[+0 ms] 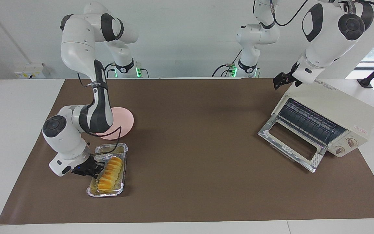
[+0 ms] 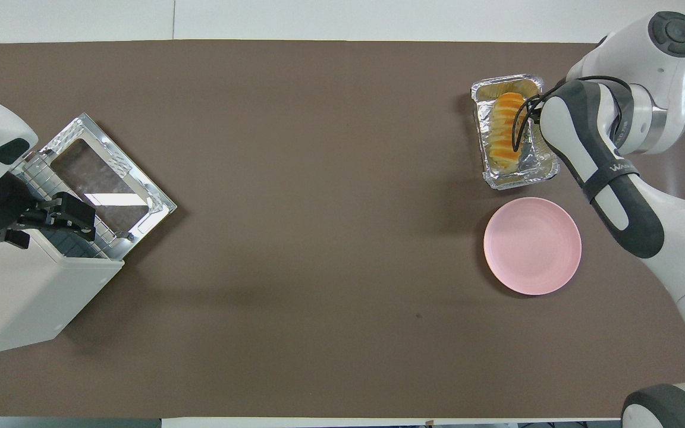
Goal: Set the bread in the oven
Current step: 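Push the foil tray toward the toaster oven with the right gripper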
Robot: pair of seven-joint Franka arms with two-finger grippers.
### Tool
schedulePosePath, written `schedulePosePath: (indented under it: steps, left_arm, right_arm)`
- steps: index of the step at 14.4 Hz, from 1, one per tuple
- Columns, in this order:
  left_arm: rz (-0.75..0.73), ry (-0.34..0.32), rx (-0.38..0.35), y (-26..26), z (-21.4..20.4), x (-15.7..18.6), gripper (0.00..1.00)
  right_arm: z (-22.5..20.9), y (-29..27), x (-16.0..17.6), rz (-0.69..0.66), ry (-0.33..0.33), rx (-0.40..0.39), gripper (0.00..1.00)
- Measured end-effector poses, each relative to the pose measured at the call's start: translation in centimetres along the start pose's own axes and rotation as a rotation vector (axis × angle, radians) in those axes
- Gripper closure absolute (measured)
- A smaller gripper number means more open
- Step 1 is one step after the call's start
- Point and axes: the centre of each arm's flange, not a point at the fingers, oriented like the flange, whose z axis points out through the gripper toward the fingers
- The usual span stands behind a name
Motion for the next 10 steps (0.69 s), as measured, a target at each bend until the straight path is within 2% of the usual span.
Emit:
schedulePosePath:
  steps: [3, 5, 10]
  left_arm:
    - [0.0, 0.0, 0.0, 0.0, 0.0, 0.0, 0.0]
    - [0.0, 0.0, 0.0, 0.0, 0.0, 0.0, 0.0]
    - [0.0, 0.0, 0.0, 0.0, 0.0, 0.0, 0.0]
  right_arm:
    - [-4.2, -2.3, 0.4, 0.033, -0.047, 0.014, 0.98]
    - [-7.2, -5.7, 0.5, 0.065, -0.067, 0.041, 0.98]
    - [-11.1, -21.7, -0.5, 0.13, -0.062, 0.048, 0.98]
